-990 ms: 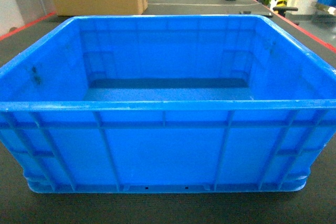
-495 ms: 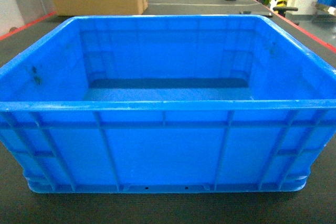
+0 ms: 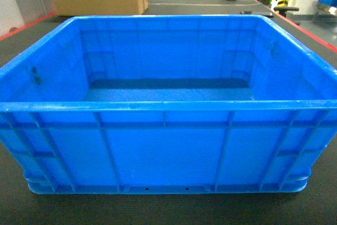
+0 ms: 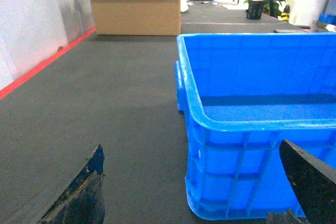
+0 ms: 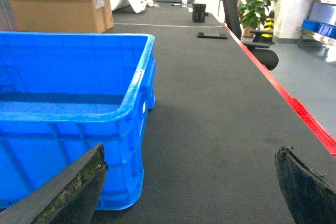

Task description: Place box next to blue box on left shelf

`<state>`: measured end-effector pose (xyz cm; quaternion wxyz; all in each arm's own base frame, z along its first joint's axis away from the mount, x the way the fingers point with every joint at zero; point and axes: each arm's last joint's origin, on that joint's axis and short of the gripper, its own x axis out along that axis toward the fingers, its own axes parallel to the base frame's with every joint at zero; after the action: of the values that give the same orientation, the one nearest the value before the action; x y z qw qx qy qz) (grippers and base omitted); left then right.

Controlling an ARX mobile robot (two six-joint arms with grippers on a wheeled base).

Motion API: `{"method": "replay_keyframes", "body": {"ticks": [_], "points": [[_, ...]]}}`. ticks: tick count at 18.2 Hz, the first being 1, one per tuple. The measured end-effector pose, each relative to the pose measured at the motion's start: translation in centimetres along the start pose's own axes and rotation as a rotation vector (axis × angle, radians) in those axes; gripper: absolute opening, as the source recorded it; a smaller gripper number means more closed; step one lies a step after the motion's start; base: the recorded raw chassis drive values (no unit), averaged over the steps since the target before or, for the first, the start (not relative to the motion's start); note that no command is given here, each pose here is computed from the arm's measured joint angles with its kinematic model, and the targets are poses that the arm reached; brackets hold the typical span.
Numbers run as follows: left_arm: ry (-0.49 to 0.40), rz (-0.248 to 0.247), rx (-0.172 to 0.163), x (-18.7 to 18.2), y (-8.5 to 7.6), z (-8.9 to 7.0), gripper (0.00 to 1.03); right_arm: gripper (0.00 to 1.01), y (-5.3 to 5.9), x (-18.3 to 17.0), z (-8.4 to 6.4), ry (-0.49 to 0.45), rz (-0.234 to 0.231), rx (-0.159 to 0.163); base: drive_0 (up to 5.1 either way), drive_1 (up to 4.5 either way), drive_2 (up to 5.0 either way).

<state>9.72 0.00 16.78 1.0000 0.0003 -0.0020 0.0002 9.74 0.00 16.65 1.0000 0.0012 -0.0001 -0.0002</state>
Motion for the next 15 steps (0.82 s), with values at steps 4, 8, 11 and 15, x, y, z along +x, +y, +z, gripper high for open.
{"method": "replay_keyframes", "body": {"ticks": [4,8,11,15], "points": [[0.0,0.0,0.0,0.0,0.0,0.0,0.98,0.98,0.0,0.0,0.0,0.0,0.0,0.0,0.0,0.0,0.0],[0.108,0.133,0.027,0.2,-0.5,-0.5,0.98,0.98,0.6,0.4,-0.6,0.124,-0.194,-0.035,0.0,0.0,0.0],[0.109,0.348,0.055,0.2,-0.5,-0.2,0.98,0.98,0.3,0.4,-0.5,0.118,-0.462,-0.056,0.0,0.0,0.0],[0.088,0.307,0.038,2.3,-0.9,1.8,0.98,0.98,1.2,3.5,2.0,0.116,-0.332,-0.039,0.0,0.0,0.0]]}}
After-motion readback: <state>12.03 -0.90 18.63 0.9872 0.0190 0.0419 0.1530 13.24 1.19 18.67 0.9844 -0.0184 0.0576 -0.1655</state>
